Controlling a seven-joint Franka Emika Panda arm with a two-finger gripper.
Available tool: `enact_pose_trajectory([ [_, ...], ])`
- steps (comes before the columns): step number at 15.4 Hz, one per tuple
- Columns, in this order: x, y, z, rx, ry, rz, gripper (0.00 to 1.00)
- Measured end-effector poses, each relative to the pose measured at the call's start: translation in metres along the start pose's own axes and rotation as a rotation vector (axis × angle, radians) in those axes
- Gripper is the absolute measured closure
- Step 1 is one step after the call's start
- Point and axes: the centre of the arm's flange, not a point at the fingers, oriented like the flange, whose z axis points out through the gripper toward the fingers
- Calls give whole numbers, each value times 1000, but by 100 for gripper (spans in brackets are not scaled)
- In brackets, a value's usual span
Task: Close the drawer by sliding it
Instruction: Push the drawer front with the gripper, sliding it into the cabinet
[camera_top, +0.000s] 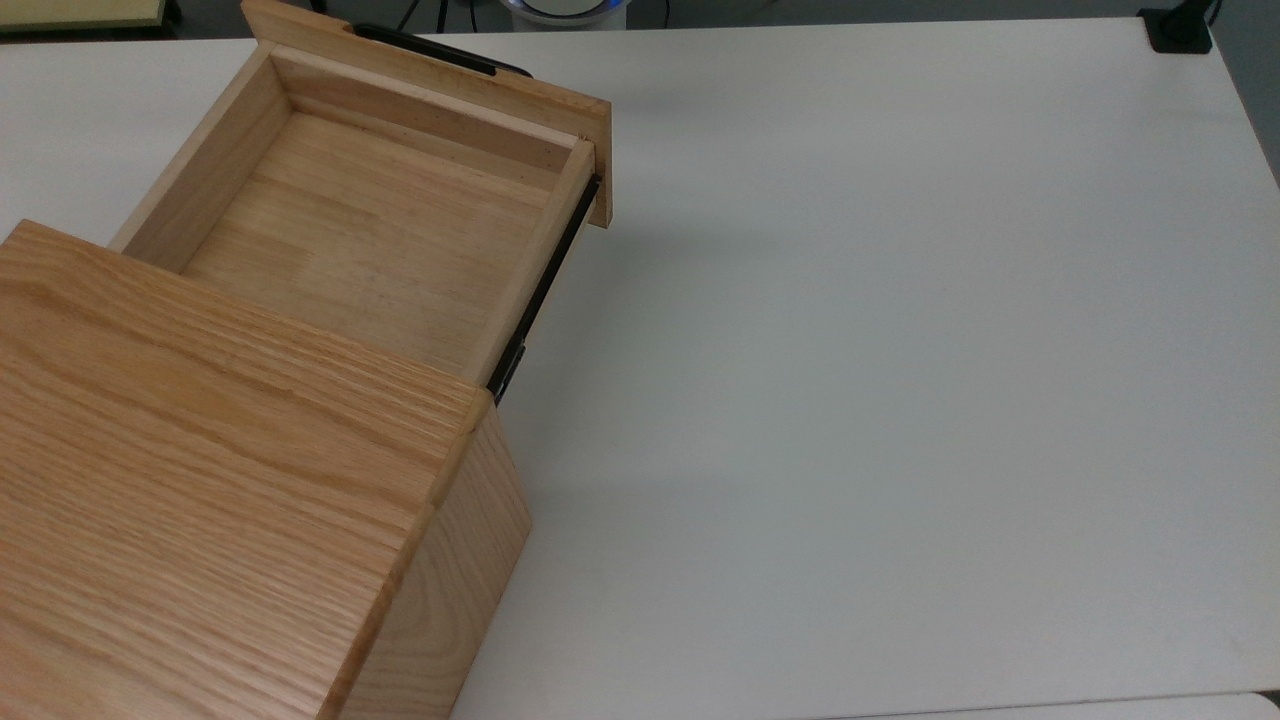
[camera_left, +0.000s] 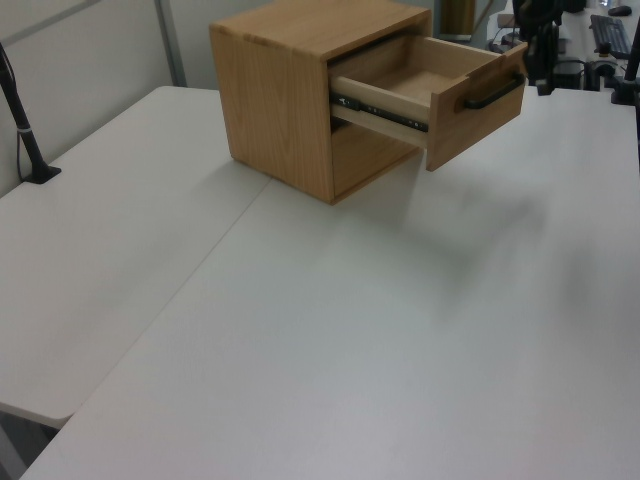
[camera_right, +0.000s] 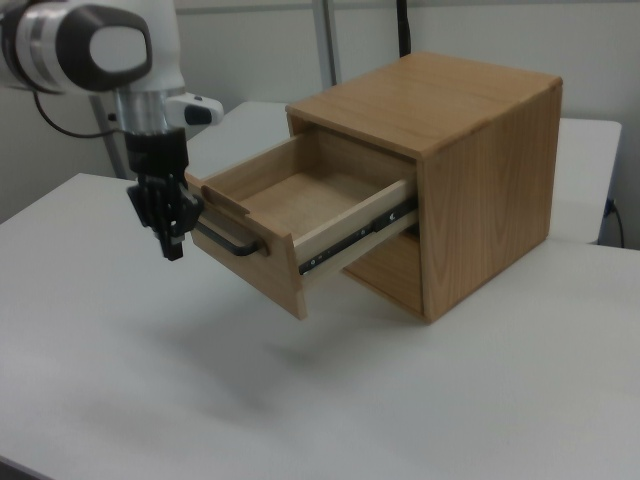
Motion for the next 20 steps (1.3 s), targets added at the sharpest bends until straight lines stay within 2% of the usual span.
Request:
enact_pose_trajectory([
  [1, 5, -1, 6, 2, 21, 32, 96],
  [4, 19, -4, 19, 14, 99, 112, 96],
  [5, 22, -4, 20, 18, 119, 129, 100],
  [10, 49, -7, 18, 40, 261, 145, 100],
  [14, 81, 0, 12, 56, 384, 164, 100],
  [20, 138, 14, -3, 56, 456, 200, 100],
])
